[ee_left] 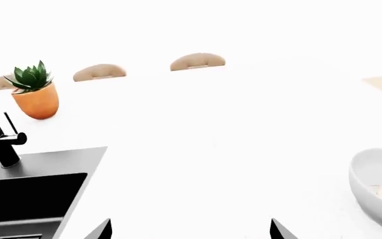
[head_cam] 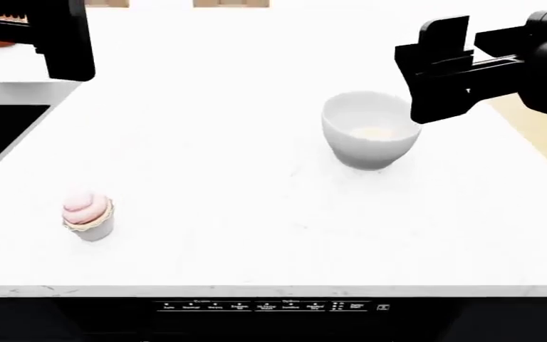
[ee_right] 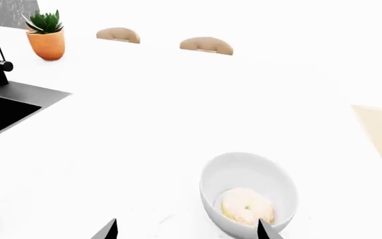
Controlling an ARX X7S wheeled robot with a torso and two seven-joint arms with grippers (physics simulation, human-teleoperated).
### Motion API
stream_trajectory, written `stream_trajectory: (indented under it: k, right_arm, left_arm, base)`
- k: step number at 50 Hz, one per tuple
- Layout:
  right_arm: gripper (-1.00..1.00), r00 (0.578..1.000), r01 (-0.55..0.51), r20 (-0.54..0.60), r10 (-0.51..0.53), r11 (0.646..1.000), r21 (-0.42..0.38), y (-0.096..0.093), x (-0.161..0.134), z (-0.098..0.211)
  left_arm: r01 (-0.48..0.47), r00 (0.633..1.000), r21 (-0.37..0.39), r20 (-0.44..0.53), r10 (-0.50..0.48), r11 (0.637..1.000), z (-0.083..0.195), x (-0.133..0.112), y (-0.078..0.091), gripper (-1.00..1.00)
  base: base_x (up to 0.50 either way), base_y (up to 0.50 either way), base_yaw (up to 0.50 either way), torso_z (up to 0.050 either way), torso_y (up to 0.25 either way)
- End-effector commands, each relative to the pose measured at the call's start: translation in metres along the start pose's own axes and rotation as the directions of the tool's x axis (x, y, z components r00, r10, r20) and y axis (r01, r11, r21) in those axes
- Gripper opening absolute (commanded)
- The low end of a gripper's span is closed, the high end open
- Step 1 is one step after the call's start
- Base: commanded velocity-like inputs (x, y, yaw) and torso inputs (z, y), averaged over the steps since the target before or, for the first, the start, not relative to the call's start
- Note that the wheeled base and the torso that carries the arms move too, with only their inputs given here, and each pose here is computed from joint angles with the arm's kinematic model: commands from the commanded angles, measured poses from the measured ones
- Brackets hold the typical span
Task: Pick up the bowl with donut and place it on the tray. Pick up the cupcake and place it on the tray.
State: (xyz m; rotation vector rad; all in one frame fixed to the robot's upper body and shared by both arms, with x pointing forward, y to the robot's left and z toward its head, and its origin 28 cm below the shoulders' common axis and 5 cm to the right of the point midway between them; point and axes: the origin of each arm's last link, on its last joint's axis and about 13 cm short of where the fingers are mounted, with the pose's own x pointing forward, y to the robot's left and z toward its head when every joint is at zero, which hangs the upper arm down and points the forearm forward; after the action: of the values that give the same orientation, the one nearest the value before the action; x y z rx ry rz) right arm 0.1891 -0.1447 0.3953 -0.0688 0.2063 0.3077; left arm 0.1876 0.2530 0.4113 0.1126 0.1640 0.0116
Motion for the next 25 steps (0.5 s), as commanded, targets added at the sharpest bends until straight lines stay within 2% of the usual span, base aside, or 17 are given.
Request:
stream_trajectory:
  k: [1, 6, 12, 17, 19, 25]
  right_arm:
    - [1.00, 0.999, -0.009, -0.036, 0.009, 1.000, 0.009, 0.002, -0.005, 0.001]
    - [1.00, 0.998, 0.029, -0.050, -0.029, 1.000, 0.007, -0.002, -0.008, 0.001]
    - [1.00, 0.989, 0.136, -0.060, -0.134, 0.990, 0.033, -0.006, -0.011, 0.007]
    - [1.00, 0.964, 0.245, -0.112, -0.240, 0.969, 0.040, -0.012, -0.004, 0.011]
    - [1.00, 0.954, 0.281, -0.138, -0.268, 0.956, 0.089, -0.015, 0.001, 0.013]
    - [1.00, 0.894, 0.368, -0.300, -0.332, 0.927, 0.070, -0.027, 0.013, 0.020]
  left_arm:
    - [0.002, 1.000, 0.011, -0.014, -0.002, 1.000, 0.001, -0.004, 0.000, 1.00]
    - [0.003, 1.000, 0.016, -0.016, -0.002, 1.000, 0.001, -0.006, 0.000, 1.00]
    - [-0.004, 1.000, 0.019, -0.013, 0.005, 1.000, 0.002, -0.009, 0.001, 1.00]
    - [-0.012, 1.000, 0.019, -0.008, 0.012, 1.000, 0.003, -0.012, 0.003, 1.00]
    - [-0.013, 1.000, 0.019, -0.007, 0.013, 1.000, 0.003, -0.012, 0.003, 1.00]
    - [-0.014, 1.000, 0.018, -0.005, 0.014, 1.000, 0.004, -0.012, 0.002, 1.00]
  base:
    - [0.50, 0.00, 0.00, 0.000, 0.000]
    - [0.50, 0.00, 0.00, 0.000, 0.000]
    - [0.50, 0.00, 0.00, 0.000, 0.002]
    - [0.00, 0.00, 0.00, 0.000, 0.002]
    - [0.00, 0.00, 0.00, 0.000, 0.000]
    - [0.00, 0.00, 0.00, 0.000, 0.000]
